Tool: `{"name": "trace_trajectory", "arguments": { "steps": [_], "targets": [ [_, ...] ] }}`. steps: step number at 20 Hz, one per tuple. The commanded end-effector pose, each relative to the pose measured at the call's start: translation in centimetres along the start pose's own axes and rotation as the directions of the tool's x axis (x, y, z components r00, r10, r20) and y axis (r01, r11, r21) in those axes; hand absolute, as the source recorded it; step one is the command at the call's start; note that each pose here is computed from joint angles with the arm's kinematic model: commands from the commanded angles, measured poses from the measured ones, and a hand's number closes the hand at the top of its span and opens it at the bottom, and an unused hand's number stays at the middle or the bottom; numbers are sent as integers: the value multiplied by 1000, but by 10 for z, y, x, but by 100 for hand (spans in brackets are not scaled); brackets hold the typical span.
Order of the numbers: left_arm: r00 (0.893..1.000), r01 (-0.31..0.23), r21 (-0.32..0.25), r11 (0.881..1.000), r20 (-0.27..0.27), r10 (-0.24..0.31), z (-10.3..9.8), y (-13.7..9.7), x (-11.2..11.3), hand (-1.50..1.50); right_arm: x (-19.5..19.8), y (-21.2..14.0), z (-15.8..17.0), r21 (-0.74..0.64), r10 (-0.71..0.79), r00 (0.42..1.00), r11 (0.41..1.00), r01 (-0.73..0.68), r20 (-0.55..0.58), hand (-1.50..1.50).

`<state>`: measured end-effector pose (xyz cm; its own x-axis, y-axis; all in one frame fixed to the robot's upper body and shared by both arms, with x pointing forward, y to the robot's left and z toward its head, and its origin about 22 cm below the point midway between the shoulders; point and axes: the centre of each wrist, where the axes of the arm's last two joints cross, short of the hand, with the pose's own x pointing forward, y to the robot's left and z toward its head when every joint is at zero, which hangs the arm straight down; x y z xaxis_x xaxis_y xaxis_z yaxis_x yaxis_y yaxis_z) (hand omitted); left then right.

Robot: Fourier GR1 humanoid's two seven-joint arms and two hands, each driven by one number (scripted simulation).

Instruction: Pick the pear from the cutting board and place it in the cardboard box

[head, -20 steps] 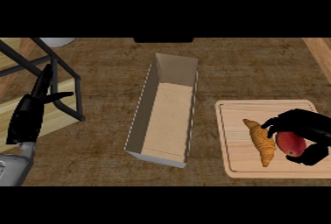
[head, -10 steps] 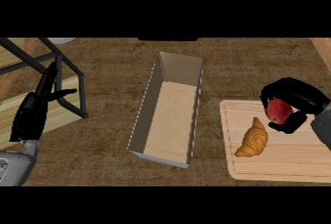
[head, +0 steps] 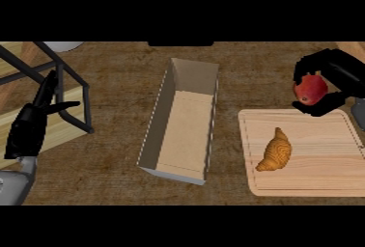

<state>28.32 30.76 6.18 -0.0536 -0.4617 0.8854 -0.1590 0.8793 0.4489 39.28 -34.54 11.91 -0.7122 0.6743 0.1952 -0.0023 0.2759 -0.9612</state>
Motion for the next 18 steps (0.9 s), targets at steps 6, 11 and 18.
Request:
{"name": "trace_trajectory", "arguments": {
  "steps": [6,11,18],
  "targets": [
    [968,100,58,993,-236,-84,16,27,-48,0,39,-11,-55,-48,-147,970,986,159,193,150],
    [966,116,54,992,-238,-100,22,33,-54,0,70,-4,-90,-8,-280,939,958,288,200,150],
    [967,117,62,991,-236,-99,21,23,-53,0,132,-1,-148,27,-407,899,913,408,164,150]
  ]
}}
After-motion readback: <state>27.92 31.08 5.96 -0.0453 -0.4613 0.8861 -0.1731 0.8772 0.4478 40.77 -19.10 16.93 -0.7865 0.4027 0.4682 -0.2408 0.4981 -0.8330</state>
